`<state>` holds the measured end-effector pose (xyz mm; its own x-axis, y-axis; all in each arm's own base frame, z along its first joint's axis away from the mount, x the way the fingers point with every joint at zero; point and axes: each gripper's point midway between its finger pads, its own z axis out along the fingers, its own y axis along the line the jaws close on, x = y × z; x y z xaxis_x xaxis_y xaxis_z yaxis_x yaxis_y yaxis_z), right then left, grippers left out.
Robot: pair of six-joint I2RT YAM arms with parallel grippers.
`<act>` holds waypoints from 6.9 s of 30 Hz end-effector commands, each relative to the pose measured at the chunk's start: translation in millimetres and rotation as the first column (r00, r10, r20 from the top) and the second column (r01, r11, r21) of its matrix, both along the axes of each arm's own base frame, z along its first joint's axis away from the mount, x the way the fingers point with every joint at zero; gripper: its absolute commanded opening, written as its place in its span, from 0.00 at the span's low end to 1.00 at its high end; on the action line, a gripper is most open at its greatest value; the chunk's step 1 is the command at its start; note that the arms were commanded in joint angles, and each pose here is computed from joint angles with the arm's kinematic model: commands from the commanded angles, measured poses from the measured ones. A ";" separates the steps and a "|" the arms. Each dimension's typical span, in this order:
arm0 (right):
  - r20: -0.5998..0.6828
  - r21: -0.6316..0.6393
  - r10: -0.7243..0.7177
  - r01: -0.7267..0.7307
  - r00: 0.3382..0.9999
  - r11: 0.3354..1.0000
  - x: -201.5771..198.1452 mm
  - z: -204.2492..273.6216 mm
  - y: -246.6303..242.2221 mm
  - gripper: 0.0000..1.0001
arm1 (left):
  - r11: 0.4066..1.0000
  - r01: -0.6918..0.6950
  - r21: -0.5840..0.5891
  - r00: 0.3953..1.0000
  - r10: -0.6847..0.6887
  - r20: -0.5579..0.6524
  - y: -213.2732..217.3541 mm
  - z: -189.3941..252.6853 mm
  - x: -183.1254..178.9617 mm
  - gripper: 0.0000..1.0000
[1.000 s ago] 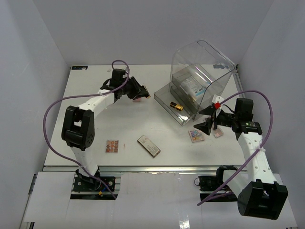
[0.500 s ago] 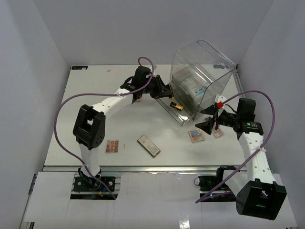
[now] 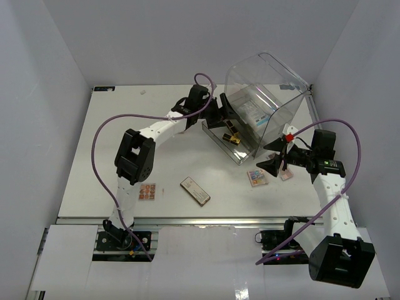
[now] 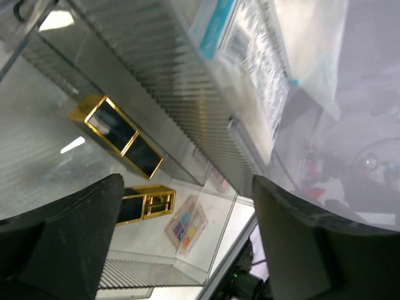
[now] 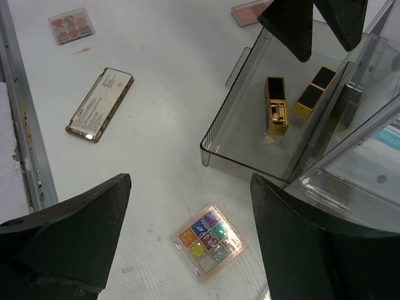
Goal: Organize the makeup
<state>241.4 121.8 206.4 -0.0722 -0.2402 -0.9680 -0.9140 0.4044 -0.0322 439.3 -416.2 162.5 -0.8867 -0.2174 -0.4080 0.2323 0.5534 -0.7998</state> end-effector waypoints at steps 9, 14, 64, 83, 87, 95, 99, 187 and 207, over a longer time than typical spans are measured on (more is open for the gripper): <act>0.084 -0.030 0.130 -0.128 0.988 0.991 -22.5 -0.2 10.0 0.82 | 1.000 0.023 -0.005 0.924 -0.020 0.381 87.7 126.5 -20.9 0.98; 0.088 -0.158 0.163 -0.148 0.983 0.976 -26.4 10.1 33.9 0.79 | 0.992 -0.113 0.064 0.866 0.067 0.495 187.5 137.1 -46.6 0.98; 0.150 -0.637 -0.530 0.491 0.835 0.593 168.5 -82.1 76.4 0.86 | 0.966 -0.206 0.157 0.812 0.080 0.578 267.4 62.8 -117.1 0.98; 0.326 -0.099 -0.210 0.255 0.922 0.962 18.7 44.7 24.6 0.94 | 0.980 -0.060 -0.188 0.986 0.088 0.141 53.0 -0.5 -84.0 0.68; 0.330 -0.083 -0.226 0.267 0.916 0.960 14.5 44.4 15.5 0.94 | 0.977 -0.085 -0.198 0.991 0.104 0.088 11.7 -22.5 -59.4 0.67; 0.305 -0.036 -0.253 0.276 0.918 0.960 11.4 46.7 -3.2 0.95 | 0.954 -0.160 -0.255 0.982 0.180 0.056 -33.5 -45.1 -10.2 0.67; 0.312 -0.035 -0.265 0.289 0.913 0.957 12.3 48.1 -5.4 0.95 | 0.941 -0.180 -0.286 0.979 0.198 0.038 -46.0 -45.7 5.8 0.65; -0.112 -0.758 -0.476 0.234 0.872 0.608 42.8 -155.2 -141.7 0.90 | 0.920 -0.336 0.200 0.576 0.033 0.816 264.2 115.9 -171.2 0.98; -0.196 -0.730 -0.449 0.176 0.872 0.660 57.1 -181.6 -138.9 0.92 | 0.917 -0.341 0.209 0.581 0.031 0.813 265.9 114.4 -171.5 0.98</act>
<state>286.0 -22.9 21.6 -0.5815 -0.7075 -0.4016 -0.7253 0.6744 -0.1379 268.2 -154.4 271.8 -0.1619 -0.0683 -0.9844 0.5472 0.8240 -0.1472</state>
